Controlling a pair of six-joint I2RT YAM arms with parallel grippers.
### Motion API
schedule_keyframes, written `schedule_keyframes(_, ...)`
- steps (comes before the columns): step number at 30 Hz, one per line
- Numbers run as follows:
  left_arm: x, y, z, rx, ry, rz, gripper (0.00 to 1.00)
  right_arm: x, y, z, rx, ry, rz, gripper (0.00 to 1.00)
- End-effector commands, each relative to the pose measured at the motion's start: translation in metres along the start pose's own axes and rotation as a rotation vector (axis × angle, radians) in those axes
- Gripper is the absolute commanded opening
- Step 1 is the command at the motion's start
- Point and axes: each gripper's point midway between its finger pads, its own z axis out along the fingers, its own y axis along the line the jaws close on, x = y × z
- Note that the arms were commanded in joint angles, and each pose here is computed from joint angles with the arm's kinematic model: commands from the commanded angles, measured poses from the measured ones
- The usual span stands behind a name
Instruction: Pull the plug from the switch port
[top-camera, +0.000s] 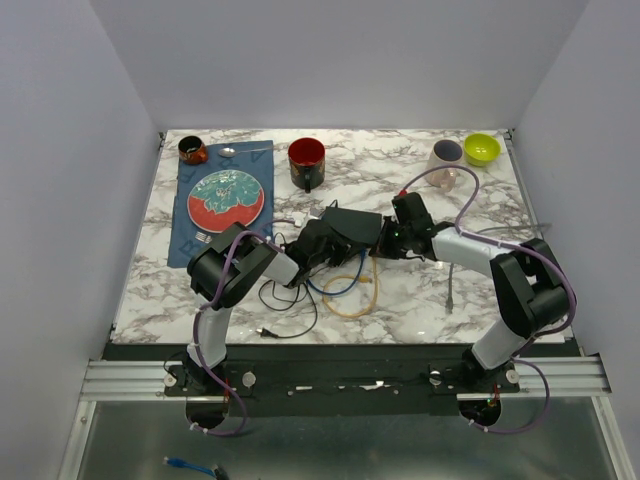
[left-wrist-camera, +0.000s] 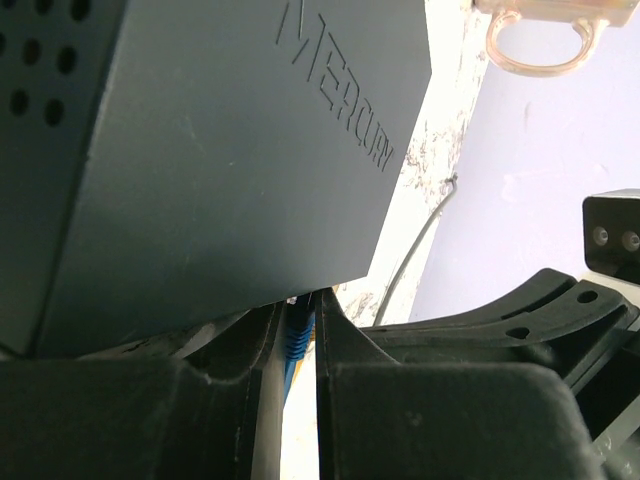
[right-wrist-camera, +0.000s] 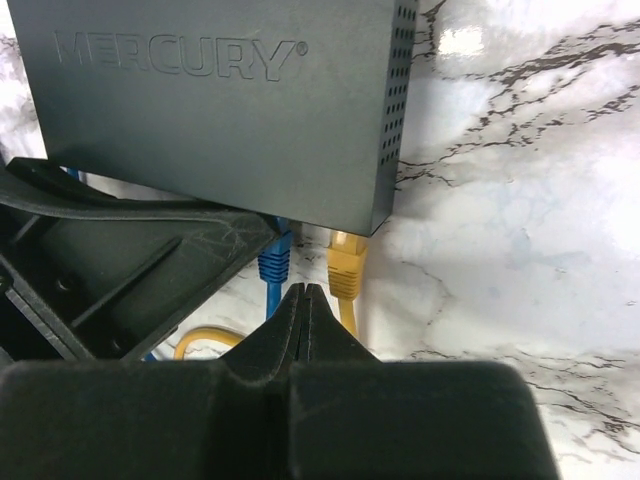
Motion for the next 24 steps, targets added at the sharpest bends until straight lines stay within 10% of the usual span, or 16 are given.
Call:
schedule_keyframes(1, 0.012, 0.031, -0.003, -0.085, 0.042, 0.005, 0.00, -0.006, 0.003, 0.002, 0.013, -0.018, -0.028, 0.01)
schedule_keyframes(24, 0.041, 0.047, -0.032, -0.134, 0.131, 0.093, 0.00, -0.044, 0.017, 0.018, 0.043, -0.089, 0.003, 0.01)
